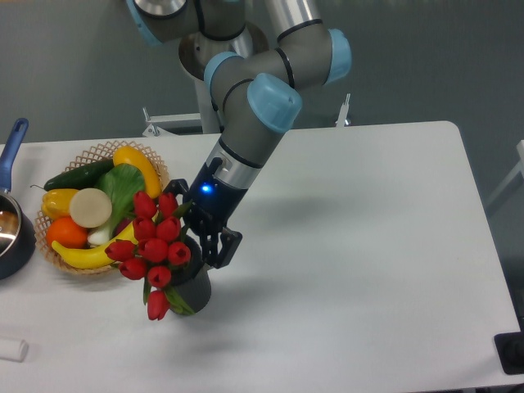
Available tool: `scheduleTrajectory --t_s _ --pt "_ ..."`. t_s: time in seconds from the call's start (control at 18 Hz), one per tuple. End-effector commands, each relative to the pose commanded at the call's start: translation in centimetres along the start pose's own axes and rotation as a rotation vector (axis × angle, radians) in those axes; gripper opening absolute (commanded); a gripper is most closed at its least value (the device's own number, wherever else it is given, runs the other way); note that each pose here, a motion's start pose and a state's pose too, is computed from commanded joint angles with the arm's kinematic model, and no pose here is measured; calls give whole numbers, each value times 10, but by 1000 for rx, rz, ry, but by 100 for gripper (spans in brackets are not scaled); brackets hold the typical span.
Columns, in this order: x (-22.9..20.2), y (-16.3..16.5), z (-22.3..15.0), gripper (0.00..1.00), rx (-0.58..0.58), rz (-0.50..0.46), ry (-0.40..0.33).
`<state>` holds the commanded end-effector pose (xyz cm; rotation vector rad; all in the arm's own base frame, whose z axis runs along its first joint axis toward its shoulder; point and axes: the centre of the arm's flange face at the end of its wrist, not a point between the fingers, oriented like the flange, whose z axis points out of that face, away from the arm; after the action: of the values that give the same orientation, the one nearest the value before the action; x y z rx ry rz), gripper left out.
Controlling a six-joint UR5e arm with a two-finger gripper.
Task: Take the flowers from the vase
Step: 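Lower the gripper around the tulip stems above the vase rim, then close the gripper on the tulip stems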
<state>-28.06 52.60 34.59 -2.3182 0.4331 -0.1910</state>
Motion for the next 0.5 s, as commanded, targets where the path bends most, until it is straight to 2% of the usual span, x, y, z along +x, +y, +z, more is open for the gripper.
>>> scheduleTrajectory --t_s 0.33,0.5 --pt "1 0 -1 51 1 -4 -1" --pt "2 -1 -2 43 1 -3 -2"
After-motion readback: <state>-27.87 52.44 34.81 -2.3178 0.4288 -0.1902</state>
